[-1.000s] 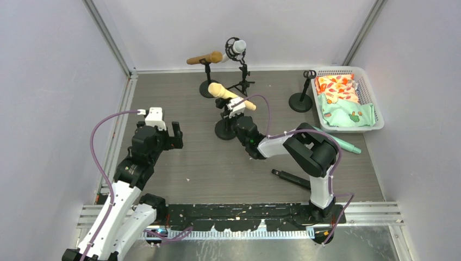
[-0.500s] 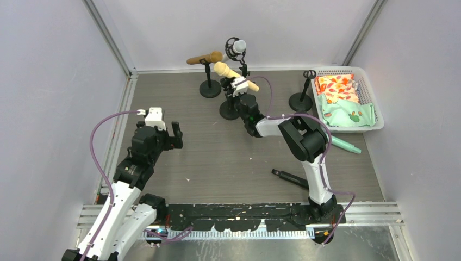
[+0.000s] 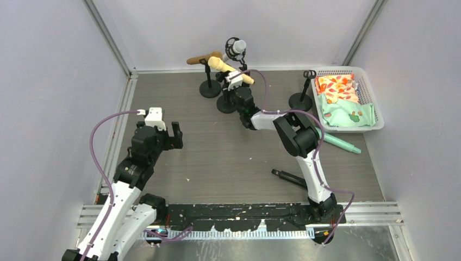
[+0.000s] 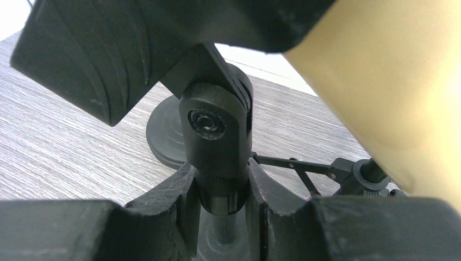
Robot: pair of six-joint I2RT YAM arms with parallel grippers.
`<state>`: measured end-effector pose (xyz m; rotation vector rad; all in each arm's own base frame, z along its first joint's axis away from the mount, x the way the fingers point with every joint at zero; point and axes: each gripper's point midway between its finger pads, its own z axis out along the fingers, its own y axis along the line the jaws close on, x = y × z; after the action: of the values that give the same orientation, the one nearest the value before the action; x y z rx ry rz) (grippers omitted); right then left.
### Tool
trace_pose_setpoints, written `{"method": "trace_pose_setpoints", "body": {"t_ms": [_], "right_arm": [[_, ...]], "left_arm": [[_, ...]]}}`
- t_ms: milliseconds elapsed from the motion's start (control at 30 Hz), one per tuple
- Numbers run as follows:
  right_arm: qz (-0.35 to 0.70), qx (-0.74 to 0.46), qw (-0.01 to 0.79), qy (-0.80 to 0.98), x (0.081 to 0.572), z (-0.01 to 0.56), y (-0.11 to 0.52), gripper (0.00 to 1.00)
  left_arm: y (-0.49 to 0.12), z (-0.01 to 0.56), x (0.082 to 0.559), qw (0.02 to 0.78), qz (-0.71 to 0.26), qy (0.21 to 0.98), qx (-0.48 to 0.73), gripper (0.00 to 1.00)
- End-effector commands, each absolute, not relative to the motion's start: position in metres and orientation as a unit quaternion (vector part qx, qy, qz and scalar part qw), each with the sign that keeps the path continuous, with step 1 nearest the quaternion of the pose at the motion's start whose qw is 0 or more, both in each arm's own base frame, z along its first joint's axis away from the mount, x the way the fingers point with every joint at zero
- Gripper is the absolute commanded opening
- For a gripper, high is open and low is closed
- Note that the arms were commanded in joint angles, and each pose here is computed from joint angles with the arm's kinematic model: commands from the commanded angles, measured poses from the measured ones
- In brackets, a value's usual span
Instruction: Attach the microphones to the stand
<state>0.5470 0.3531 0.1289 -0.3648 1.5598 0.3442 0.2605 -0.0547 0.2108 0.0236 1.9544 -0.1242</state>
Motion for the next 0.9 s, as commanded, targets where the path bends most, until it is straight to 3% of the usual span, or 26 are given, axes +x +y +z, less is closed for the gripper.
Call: {"method": "trace_pose_setpoints", "body": {"t_ms": [0, 133, 233, 600, 867], "right_arm": [[0.168, -0.16, 0.707, 0.668, 0.551, 0.163, 0.358, 0.26], [0.183, -0.166, 0.715, 0.654, 0.54, 0.18, 0.358, 0.52], [0.197, -0.17, 0.718, 0.646, 0.528, 0.191, 0.358, 0.59], [0.207, -0.197, 0.686, 0.669, 0.449, 0.202, 0.339, 0.62], [0.132, -0.136, 0.626, 0.756, 0.398, 0.2, 0.264, 0.63]], "left_arm": [[-0.055, 0.227, 0.262, 0.577, -0.055, 0.815, 0.01, 0.96], [-0.057, 0.226, 0.263, 0.576, -0.06, 0.815, 0.011, 0.98], [-0.057, 0.227, 0.263, 0.577, -0.062, 0.815, 0.009, 0.99], [-0.064, 0.234, 0.262, 0.56, -0.086, 0.824, -0.013, 1.0], [-0.091, 0.231, 0.267, 0.522, -0.151, 0.839, -0.012, 1.0]]}}
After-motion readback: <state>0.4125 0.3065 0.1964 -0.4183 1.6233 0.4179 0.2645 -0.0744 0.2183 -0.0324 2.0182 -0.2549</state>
